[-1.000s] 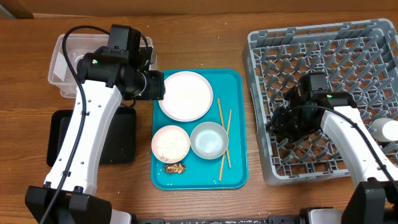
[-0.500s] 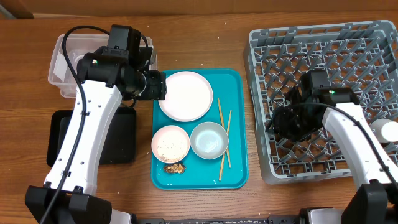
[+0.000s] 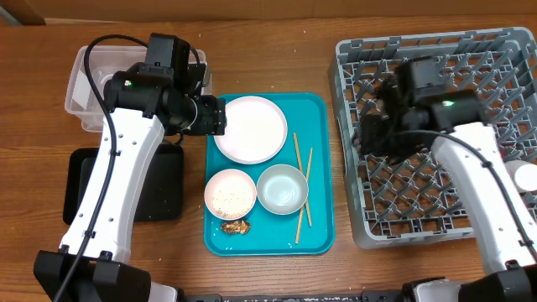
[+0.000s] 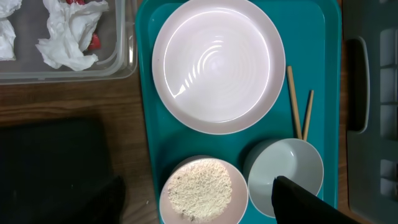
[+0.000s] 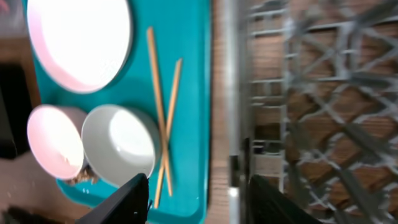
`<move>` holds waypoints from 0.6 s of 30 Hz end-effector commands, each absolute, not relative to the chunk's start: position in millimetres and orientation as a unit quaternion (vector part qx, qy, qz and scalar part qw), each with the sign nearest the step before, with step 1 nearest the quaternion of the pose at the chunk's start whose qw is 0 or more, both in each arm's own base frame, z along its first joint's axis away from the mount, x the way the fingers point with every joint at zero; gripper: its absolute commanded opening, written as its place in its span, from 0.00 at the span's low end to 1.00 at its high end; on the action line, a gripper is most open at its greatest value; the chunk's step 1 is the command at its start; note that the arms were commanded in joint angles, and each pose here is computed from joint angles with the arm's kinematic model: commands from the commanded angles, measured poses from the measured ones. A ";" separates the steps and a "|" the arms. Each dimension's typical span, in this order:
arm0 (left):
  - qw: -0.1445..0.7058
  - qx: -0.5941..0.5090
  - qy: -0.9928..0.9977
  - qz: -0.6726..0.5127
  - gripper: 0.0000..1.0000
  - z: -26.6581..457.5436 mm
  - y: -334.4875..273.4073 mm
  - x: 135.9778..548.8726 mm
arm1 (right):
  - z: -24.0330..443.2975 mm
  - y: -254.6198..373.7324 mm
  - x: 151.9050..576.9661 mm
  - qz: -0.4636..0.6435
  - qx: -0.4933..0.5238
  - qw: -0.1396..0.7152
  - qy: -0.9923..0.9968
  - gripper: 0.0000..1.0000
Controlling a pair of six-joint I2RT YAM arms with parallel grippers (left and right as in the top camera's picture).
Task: Sort waste into correct bins and load items into the dishwasher
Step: 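Move the right gripper over the tray to the white bowl, then grasp the white bowl rim with the right gripper and lift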
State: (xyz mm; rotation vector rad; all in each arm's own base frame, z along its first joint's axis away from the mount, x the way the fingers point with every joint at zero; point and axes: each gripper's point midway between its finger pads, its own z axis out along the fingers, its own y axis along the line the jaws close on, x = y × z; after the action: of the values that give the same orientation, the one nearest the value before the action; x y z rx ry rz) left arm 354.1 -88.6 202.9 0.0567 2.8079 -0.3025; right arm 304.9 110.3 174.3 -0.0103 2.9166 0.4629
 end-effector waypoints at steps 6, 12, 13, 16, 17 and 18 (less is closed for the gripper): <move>0.162 0.017 0.981 -0.104 0.77 204.9 -88.3 357.3 | 130.6 173.7 275.0 0.140 -0.100 0.016 0.985 0.53; 0.162 0.017 0.981 -0.104 0.77 205.0 -88.3 357.4 | 87.2 190.5 262.1 0.110 -0.108 -0.034 0.987 0.52; 0.162 0.017 0.981 -0.104 0.78 205.0 -88.3 357.4 | 79.8 193.5 260.3 0.106 -0.113 -0.043 0.987 0.52; 0.162 0.017 0.981 -0.103 0.78 204.8 -88.2 357.4 | 66.2 199.8 257.7 0.101 -0.122 -0.056 0.986 0.49; 0.162 0.017 0.981 -0.103 0.78 204.8 -88.2 357.4 | 62.7 201.8 257.7 0.100 -0.124 -0.058 0.986 0.47; 0.162 0.017 0.981 -0.104 0.78 204.8 -88.3 357.4 | 58.9 204.4 258.4 0.100 -0.127 -0.058 0.985 0.45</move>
State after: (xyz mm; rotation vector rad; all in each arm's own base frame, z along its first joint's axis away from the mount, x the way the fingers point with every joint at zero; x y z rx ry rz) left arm 354.1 -88.6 202.9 0.0567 2.8079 -0.3025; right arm 259.7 199.3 68.8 -0.3934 3.2066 0.3479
